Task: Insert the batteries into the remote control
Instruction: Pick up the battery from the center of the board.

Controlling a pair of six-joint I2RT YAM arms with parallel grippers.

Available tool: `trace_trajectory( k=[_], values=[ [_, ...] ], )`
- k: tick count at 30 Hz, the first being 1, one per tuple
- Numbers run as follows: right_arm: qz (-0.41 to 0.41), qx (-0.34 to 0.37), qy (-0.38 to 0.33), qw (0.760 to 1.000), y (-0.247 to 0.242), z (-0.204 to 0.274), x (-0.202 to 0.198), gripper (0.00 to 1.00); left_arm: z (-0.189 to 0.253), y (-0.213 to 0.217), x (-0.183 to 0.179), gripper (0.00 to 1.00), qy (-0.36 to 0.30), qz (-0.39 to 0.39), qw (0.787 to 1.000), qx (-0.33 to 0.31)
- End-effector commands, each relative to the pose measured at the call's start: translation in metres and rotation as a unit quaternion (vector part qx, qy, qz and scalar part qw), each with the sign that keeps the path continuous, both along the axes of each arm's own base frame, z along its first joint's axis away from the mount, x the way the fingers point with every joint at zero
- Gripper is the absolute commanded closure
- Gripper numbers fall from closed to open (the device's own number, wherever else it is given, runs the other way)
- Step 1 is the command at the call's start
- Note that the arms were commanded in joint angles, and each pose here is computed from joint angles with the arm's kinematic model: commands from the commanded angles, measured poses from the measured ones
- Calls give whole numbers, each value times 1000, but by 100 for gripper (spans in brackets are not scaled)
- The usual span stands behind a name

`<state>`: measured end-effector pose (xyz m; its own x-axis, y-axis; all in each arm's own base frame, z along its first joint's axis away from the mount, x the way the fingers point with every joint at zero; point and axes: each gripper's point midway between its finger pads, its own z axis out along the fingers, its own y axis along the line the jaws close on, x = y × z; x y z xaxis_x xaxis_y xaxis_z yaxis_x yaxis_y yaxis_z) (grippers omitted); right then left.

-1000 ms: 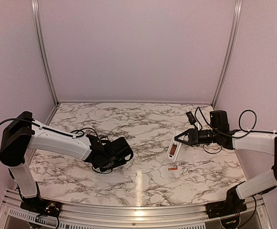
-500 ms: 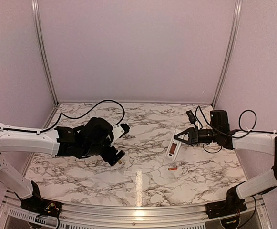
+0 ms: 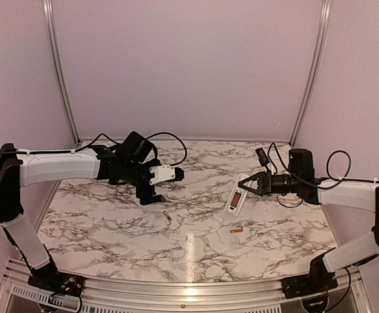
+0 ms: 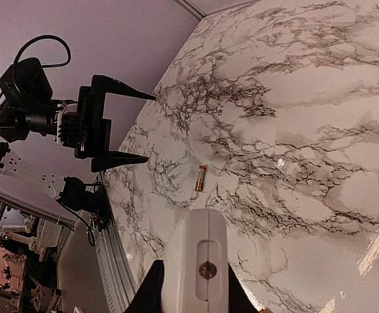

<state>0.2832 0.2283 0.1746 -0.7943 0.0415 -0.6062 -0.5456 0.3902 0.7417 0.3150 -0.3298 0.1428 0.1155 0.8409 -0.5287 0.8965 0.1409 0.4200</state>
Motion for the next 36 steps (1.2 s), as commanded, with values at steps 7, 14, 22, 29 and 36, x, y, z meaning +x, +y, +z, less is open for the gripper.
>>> trace_trajectory(
  k=[7, 14, 22, 29, 36],
  values=[
    [15, 9, -9, 1000, 5, 1, -2, 100, -78, -29, -11, 16, 91, -131, 984, 76],
    [18, 7, -9, 1000, 4, -1, -2, 100, -108, -36, -12, 23, 130, -144, 976, 94],
    [18, 8, -8, 1000, 3, -2, 0, 100, -130, -34, -14, 35, 154, -145, 972, 106],
    [16, 6, -6, 1000, 1, -4, 1, 100, -140, -32, -12, 70, 175, -128, 968, 124],
    [16, 6, 0, 1000, 1, -7, 3, 100, -136, -27, -25, 80, 201, -108, 967, 115]
  ],
)
